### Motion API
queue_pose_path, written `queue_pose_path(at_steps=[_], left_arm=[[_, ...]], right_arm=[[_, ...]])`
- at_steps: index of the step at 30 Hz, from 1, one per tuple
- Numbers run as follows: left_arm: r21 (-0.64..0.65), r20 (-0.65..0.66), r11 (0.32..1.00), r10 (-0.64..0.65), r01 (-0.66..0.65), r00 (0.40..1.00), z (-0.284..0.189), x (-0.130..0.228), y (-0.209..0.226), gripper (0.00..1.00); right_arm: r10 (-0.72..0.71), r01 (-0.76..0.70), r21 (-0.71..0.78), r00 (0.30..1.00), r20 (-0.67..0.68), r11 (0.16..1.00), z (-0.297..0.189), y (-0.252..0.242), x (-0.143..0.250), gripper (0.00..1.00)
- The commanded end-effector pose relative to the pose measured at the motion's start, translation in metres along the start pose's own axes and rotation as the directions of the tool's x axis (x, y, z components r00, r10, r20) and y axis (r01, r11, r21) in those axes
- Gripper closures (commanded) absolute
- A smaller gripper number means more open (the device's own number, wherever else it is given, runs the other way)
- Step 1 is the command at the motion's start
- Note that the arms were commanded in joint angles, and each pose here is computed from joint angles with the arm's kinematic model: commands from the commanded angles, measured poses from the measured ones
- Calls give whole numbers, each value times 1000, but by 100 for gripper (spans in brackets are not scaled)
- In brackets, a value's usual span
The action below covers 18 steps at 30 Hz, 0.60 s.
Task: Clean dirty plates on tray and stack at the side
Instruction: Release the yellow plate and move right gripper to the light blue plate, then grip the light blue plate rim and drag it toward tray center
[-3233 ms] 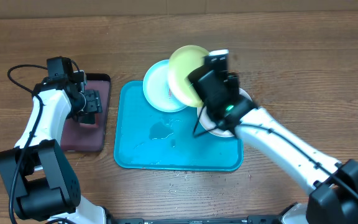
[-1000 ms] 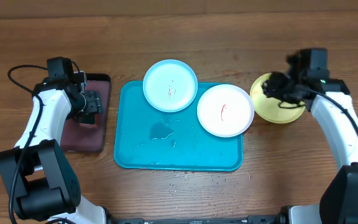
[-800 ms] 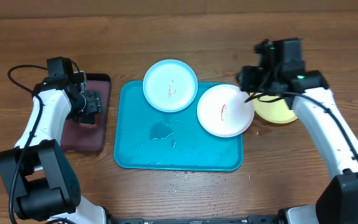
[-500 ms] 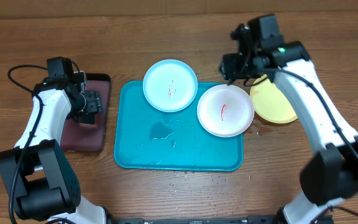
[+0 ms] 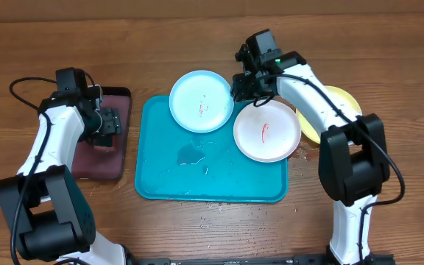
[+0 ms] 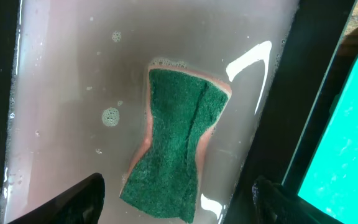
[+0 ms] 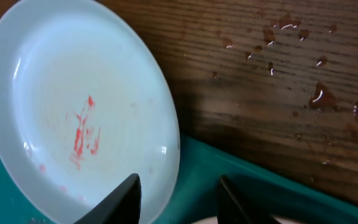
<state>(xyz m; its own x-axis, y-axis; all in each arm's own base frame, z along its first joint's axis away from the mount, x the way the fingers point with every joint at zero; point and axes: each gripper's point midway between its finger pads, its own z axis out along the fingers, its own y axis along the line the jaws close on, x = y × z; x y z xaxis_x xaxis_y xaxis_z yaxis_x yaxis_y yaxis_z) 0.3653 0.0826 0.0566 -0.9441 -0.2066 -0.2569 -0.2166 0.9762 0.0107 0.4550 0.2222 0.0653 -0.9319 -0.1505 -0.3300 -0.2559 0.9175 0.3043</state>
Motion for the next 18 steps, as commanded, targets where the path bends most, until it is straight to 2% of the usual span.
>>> queue_pose_path(at_steps=[1,11,17,18], left_arm=[[13,18,1000,-5,5,1000,-6,-4,-4,23],[13,14,1000,-5,5,1000,-6,-3,-4,23],[13,12,1000,-5,5,1000,-6,-2,-4,23],[13,12,1000,-5,5,1000,-6,-2,-4,23]], right_arm=[[61,-61,-3,998,23,998,6,6,-7,60],[78,-77,15,996,-52,997,42,6,15,68],[107,-106,16,993,-56,994,42,6,16,96],[108,-108,13,992,-61,994,40,7,17,96]])
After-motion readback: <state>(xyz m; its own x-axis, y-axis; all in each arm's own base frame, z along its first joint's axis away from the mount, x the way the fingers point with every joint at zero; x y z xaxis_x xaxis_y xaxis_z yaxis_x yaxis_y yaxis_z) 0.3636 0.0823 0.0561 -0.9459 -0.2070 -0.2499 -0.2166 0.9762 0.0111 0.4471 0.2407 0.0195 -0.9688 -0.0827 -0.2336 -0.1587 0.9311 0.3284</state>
